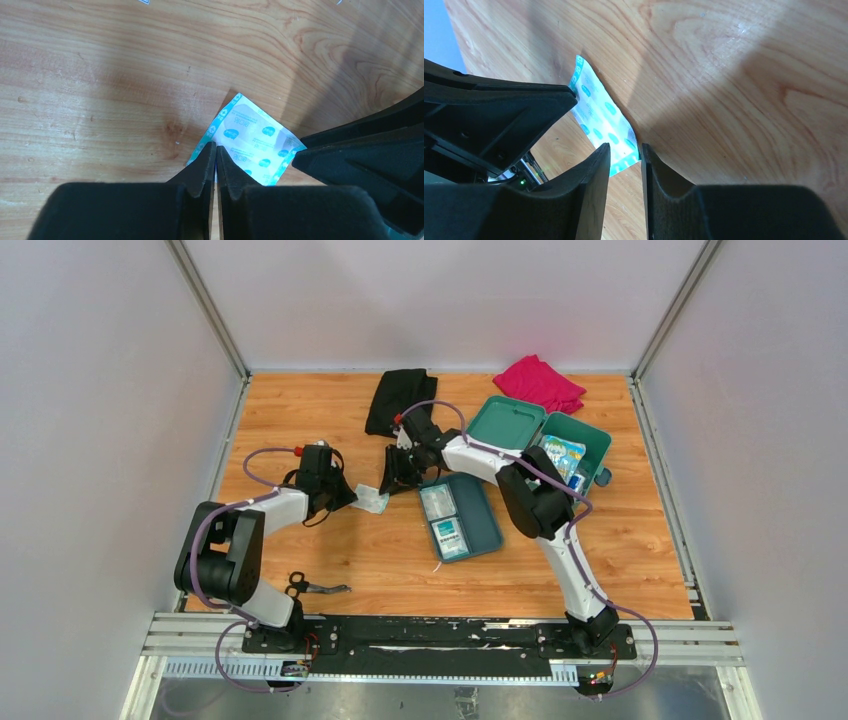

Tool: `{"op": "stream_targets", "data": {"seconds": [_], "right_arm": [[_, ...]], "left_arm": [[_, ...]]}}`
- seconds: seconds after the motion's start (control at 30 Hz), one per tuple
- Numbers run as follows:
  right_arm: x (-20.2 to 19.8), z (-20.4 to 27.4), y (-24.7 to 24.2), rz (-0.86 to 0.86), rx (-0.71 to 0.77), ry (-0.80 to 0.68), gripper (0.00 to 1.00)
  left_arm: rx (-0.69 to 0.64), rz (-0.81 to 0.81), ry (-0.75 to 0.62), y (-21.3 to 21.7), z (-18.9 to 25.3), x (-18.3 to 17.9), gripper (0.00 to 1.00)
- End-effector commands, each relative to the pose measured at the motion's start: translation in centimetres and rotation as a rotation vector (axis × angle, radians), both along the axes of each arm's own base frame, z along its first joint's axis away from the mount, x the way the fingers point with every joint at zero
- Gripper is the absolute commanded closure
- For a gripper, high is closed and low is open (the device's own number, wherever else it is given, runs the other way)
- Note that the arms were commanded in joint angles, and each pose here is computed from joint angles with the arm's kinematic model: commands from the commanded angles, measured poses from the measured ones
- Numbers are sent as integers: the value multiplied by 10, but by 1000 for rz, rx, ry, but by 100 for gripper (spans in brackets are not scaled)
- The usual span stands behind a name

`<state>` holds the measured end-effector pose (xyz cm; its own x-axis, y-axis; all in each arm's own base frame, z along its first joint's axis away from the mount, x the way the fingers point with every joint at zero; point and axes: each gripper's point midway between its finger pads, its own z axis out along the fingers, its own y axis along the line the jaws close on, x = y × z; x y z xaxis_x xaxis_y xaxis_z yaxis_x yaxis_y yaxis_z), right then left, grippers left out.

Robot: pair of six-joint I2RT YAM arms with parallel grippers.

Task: Organize the medicine kit
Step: Pick up the medical item at the center of the board, then place the medical item at the medicine box compartment.

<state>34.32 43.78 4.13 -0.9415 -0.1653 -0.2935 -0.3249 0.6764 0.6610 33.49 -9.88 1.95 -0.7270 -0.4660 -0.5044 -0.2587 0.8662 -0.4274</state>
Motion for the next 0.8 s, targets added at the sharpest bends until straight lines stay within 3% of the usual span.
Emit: {"op": "stream_targets", "data": {"seconds": [0.0, 0.23, 0.47, 0.6, 0.67, 0.77], "right_arm": [[-7, -19, -1, -4, 27, 82, 67], [-6, -21, -1, -10, 44, 90, 73], [-2, -13, -5, -21, 36, 51, 92], [-1, 4, -5, -15, 65, 9, 100], [-1, 15, -7, -23, 79, -24, 100], [-3, 34, -15, -48, 88, -79, 100]], "left_arm": [[25, -9, 34, 3, -10, -3, 91], [23, -13, 40, 2, -12, -3, 92], [18, -14, 32, 1, -8, -1, 93], [-49, -25, 17, -7, 13, 2, 92], [-77, -27, -18, -10, 34, 5, 88], [-83, -19, -89, -8, 73, 5, 70]]}}
